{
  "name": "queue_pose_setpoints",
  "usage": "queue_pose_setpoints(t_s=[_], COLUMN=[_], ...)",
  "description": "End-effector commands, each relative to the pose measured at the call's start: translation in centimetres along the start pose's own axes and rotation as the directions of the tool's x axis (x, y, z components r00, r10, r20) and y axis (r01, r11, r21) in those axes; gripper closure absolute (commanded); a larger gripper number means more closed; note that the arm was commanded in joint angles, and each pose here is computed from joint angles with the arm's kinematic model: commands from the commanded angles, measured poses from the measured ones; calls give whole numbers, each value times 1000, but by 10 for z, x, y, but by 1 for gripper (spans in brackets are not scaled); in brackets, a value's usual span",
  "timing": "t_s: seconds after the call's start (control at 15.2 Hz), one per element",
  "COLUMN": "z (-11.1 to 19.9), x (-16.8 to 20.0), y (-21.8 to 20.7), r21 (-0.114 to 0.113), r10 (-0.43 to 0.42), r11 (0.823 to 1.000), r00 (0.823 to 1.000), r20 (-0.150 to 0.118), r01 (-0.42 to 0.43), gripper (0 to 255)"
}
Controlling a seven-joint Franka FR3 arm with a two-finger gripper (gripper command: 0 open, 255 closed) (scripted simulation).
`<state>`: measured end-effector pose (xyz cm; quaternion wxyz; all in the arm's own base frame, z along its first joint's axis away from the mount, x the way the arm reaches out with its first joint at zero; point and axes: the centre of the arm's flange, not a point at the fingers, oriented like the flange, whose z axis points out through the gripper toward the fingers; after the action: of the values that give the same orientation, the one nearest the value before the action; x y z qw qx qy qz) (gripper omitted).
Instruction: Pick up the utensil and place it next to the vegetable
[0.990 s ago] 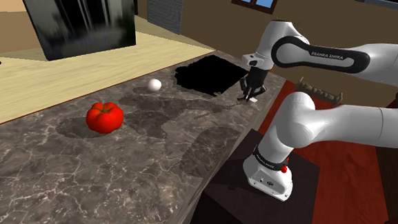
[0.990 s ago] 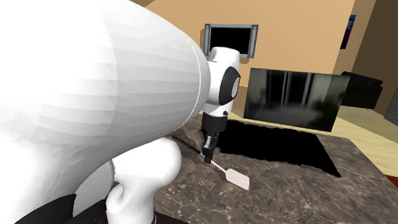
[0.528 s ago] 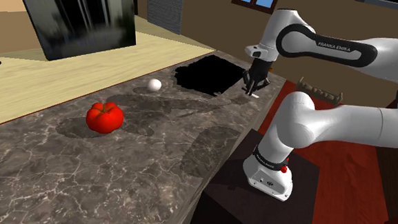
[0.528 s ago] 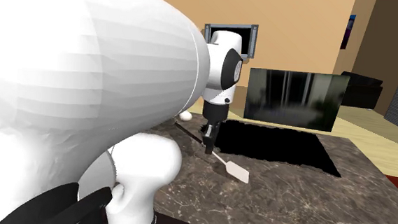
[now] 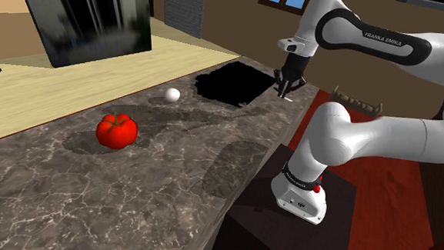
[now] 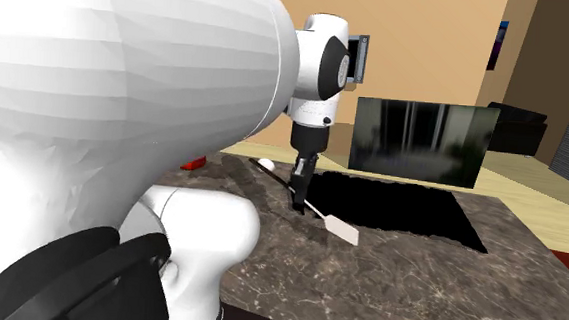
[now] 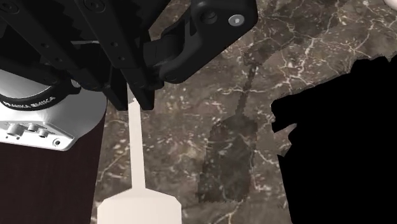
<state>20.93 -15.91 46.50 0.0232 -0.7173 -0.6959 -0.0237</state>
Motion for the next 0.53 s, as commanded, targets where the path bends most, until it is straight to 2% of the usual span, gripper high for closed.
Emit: queue_pose_setpoints(t_s=[0.0, 0.33, 0.46], z=[-11, -34, -32], x=[0, 2, 28], y=[1, 1, 4], r21=[0, 0, 0], r10=[0, 0, 0], r11=[1000, 1000, 1000], r00=[1000, 1000, 1000], r20=[0, 0, 0], r01=[0, 0, 0], gripper=[255, 255, 255])
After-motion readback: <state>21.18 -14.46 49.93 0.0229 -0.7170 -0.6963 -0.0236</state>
